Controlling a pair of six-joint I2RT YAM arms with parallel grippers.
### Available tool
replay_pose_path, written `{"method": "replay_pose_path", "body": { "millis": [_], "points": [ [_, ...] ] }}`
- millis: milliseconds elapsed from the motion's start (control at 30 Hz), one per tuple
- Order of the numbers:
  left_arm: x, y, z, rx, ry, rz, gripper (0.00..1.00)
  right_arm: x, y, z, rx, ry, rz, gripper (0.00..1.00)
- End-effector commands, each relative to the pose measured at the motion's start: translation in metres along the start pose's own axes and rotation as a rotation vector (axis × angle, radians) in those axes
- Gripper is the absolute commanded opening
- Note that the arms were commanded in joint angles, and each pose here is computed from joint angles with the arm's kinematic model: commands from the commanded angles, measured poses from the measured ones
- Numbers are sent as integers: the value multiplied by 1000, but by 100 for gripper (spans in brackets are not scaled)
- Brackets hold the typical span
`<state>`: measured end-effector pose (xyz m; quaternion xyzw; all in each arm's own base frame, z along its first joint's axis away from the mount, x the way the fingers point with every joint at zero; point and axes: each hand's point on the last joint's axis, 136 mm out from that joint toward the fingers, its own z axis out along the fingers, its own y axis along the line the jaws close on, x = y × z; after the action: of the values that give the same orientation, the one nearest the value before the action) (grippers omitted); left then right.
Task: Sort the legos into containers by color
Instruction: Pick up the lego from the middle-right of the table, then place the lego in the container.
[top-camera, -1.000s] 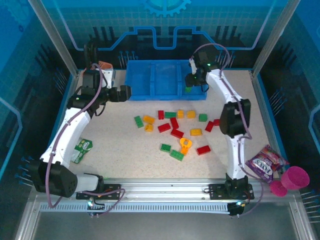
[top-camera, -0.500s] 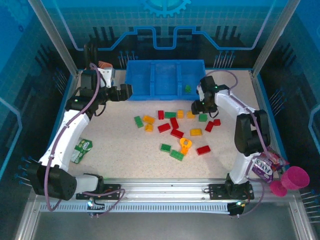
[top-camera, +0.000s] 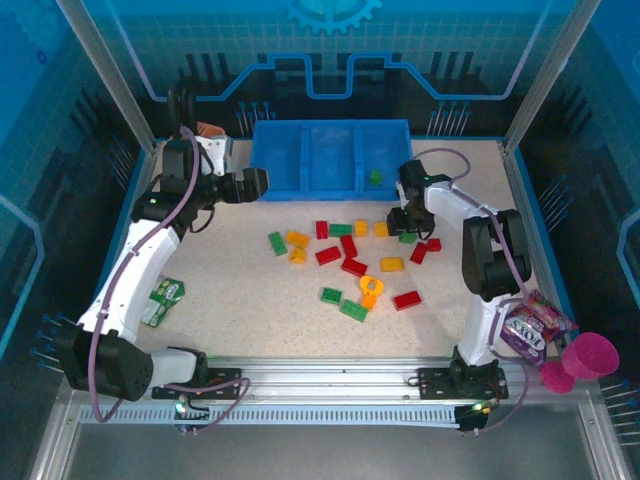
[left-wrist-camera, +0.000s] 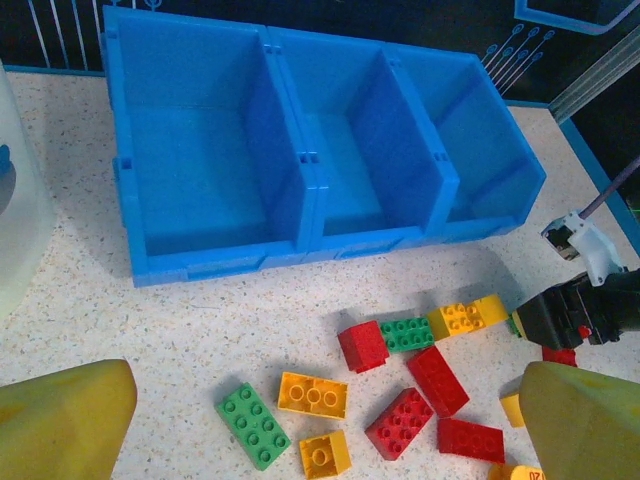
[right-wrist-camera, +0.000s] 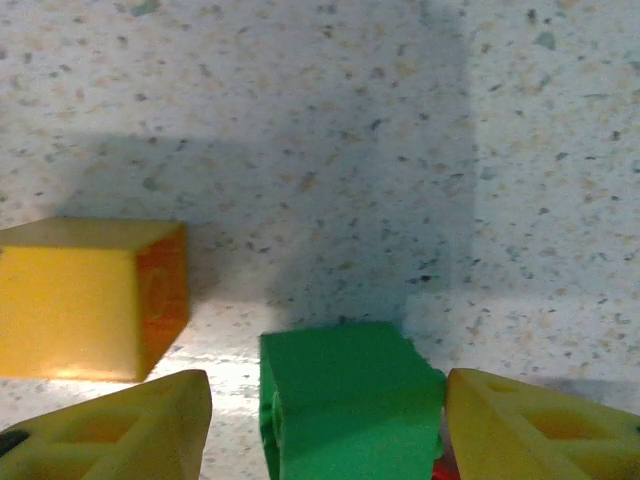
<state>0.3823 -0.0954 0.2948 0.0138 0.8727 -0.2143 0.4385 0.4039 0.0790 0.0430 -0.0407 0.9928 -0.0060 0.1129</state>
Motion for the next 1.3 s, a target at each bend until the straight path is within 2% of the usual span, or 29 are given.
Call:
{"method": "replay_pose_path", "body": {
  "millis": [0, 200, 367, 500, 767, 933, 1100, 1267],
  "points": [
    [-4, -9, -4, 33, -10, 4, 99, 5, -12, 14, 41, 31, 24, 63],
    [-2, -8, -2, 31, -2, 3, 99, 8, -17, 22, 48, 56, 24, 59],
    [-1, -7, -1, 27, 4, 2, 99, 10, -17, 27, 40, 77, 25, 42],
    [-1, -7, -2, 22, 1, 6, 99, 3, -13, 12, 7, 49, 24, 35],
    [0, -5, -1, 14, 3, 17, 99, -72, 0, -53, -92, -209, 7, 35],
    [1, -1, 0, -5, 4, 27, 100, -125, 19, -71, -72, -315, -64, 35],
    [2, 0, 3, -6, 15, 35, 99, -176, 34, -53, -54, -379, -103, 35],
    [1, 2, -3, -30, 21, 61, 99, -207, 36, -13, -11, -358, -106, 35]
  ]
}}
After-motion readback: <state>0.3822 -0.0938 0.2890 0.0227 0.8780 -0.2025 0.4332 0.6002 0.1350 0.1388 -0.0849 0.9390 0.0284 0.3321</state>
